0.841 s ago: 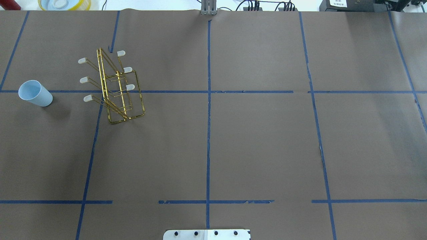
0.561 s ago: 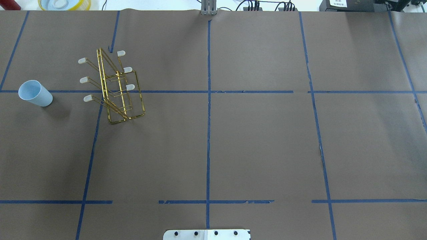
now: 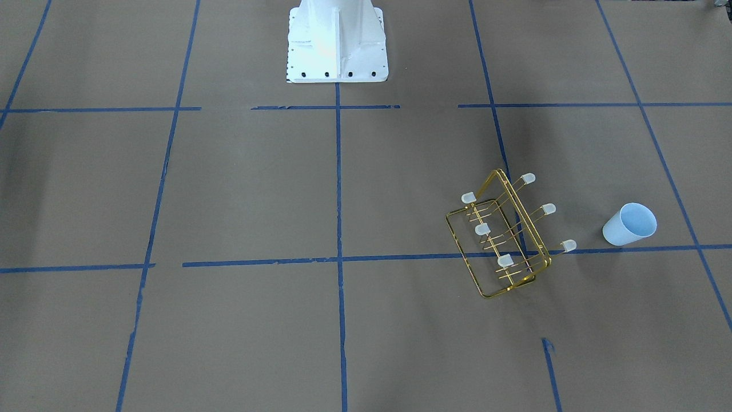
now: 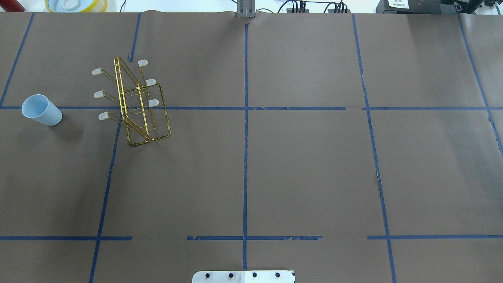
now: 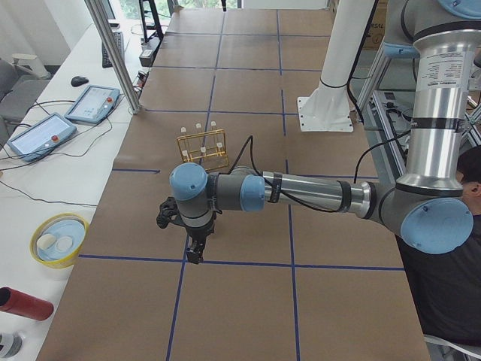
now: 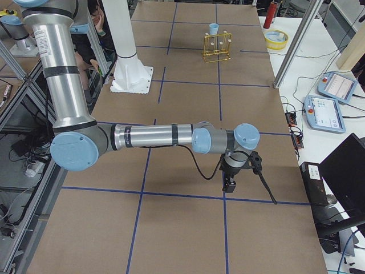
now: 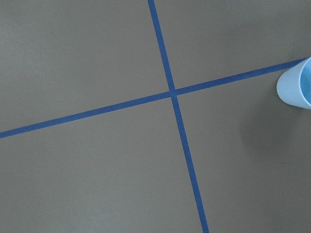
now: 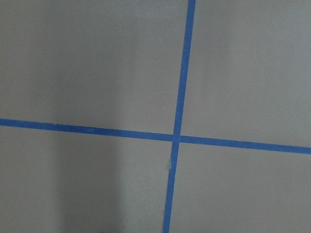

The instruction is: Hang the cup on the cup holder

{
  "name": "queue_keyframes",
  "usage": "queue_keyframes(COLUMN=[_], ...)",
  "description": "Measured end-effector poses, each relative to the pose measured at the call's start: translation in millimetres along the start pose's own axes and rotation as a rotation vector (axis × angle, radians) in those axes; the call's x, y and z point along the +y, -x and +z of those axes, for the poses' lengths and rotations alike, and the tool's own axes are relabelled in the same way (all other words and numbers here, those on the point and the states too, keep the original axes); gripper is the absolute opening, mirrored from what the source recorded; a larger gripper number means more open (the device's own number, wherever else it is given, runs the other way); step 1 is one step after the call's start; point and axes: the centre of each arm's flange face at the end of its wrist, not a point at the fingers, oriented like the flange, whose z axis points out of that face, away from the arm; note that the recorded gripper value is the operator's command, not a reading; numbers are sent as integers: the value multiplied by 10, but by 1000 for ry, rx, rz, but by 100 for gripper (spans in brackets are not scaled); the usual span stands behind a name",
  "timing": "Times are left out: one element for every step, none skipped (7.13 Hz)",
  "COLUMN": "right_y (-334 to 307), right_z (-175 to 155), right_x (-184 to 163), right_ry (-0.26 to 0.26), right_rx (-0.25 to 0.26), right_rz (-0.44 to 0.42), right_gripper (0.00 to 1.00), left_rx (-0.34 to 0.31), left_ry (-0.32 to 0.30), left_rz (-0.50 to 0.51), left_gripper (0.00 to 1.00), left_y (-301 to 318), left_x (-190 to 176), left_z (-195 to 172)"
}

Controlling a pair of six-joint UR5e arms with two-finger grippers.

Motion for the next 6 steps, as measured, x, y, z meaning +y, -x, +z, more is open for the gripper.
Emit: queue_keyframes(right_y=[0,0,0,0,1,2], right_z=[0,0,0,0,1,2], right_x=[0,0,0,0,0,0], right_ry=[0,0,0,0,0,0], right_rx=[0,0,0,0,0,0], right_rz=[0,1,0,0,0,0], right_gripper=[100,100,100,100,100,100], left_rx=[2,4,7,26,56,71], left_ry=[8,14,11,2,-5,-8], left_rz=[-12,-39,-81,-116,-134,-142], left_gripper=[100,100,100,100,100,100], left_y=[21,32,18,-16,-48,-62], left_x=[16,22,7,-15,-21,-17], left_z=[25,46,37,18,14,14])
